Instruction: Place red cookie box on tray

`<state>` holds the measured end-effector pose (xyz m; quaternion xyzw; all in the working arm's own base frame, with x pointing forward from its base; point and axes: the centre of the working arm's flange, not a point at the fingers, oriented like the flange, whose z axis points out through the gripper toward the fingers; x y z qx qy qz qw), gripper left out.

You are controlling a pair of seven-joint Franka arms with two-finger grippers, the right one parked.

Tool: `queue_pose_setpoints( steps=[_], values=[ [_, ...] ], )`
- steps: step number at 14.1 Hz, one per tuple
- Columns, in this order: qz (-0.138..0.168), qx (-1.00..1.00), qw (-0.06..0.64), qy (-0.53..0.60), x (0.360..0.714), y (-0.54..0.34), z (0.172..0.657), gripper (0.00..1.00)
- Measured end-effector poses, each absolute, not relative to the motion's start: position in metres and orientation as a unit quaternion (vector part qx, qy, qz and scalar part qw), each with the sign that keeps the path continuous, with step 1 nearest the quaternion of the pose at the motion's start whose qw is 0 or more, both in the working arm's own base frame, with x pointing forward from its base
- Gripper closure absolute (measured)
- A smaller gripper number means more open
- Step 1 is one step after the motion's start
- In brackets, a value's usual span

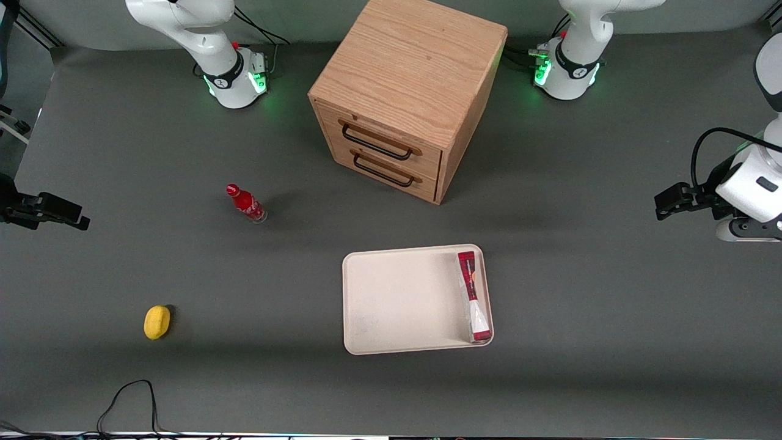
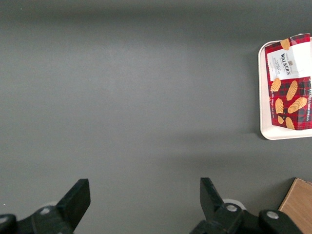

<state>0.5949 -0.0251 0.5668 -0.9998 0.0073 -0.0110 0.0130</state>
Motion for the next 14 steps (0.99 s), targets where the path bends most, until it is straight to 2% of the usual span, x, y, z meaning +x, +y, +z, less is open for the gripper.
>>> queue_pose_setpoints(
  steps=[8, 14],
  values=[
    [0.029, -1.000, 0.007, 0.000, 0.583, -0.020, 0.566, 0.00],
    [0.031, -1.000, 0.007, 0.000, 0.582, -0.017, 0.566, 0.00]
  ],
)
